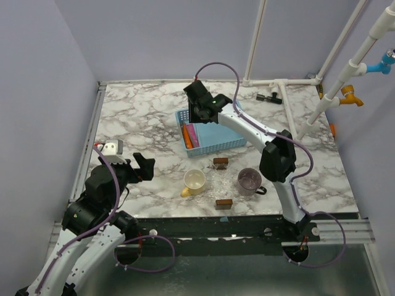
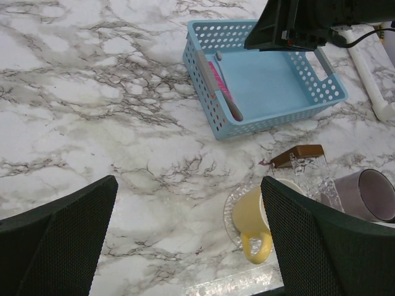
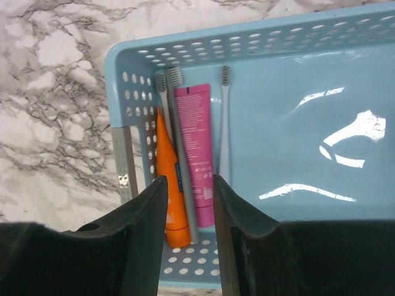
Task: Prepare toiletry sets of a toothbrush and toothpaste on the tray
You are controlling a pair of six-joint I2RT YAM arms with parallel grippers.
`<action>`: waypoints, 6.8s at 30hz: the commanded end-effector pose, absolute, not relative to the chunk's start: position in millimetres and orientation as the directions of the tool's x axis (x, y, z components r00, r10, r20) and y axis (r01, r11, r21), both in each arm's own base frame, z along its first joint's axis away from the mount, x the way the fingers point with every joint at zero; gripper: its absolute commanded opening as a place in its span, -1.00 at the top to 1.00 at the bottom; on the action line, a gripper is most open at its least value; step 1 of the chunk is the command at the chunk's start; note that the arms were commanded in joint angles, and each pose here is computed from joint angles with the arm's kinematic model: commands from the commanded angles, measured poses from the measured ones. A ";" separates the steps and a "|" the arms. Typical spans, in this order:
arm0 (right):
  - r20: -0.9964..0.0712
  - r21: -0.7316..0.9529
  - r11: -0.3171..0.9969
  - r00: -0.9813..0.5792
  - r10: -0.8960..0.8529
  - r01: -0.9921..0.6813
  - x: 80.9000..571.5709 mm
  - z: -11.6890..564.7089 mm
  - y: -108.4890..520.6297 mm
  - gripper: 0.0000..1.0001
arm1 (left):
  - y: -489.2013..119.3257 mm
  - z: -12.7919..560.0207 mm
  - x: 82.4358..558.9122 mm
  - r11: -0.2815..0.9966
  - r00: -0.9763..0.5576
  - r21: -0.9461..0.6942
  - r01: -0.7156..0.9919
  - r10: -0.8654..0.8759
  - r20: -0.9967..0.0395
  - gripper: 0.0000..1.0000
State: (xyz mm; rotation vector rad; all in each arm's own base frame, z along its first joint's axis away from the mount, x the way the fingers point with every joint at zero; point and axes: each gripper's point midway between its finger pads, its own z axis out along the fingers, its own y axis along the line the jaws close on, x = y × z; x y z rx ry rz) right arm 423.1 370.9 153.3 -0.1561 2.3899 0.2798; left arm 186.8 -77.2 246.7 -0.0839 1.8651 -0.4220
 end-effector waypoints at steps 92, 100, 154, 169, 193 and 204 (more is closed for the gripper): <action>-0.512 -0.237 0.950 -0.805 -0.300 -0.203 445.8 38.7 289.3 0.19 | -71.4 235.6 196.5 0.951 -0.371 -0.298 0.080 -0.249 -0.894 -0.97; -0.436 -0.069 0.982 -0.880 -0.189 -0.177 425.1 6.3 298.5 0.19 | -71.1 235.8 196.2 0.951 -0.371 -0.299 0.081 -0.249 -0.895 -0.97; -0.727 0.093 0.994 -0.686 0.029 -0.056 456.8 145.9 274.1 0.99 | -76.5 236.4 195.6 0.944 -0.378 -0.310 0.108 -0.250 -0.891 -0.97; -0.803 0.337 0.885 -0.589 0.093 -0.320 401.9 247.7 309.7 0.99 | -122.0 250.6 186.5 0.857 -0.463 -0.430 0.285 -0.270 -0.844 -0.97; -0.785 0.619 0.430 -0.527 0.325 -0.657 202.7 382.3 418.5 0.99 | -196.1 334.8 121.8 0.345 -0.579 -0.703 0.622 -0.402 -0.709 -0.97; -0.724 0.685 0.386 -0.521 0.452 -0.618 178.6 398.4 419.2 0.99 | -200.0 338.0 115.4 0.286 -0.599 -0.720 0.632 -0.410 -0.688 -0.79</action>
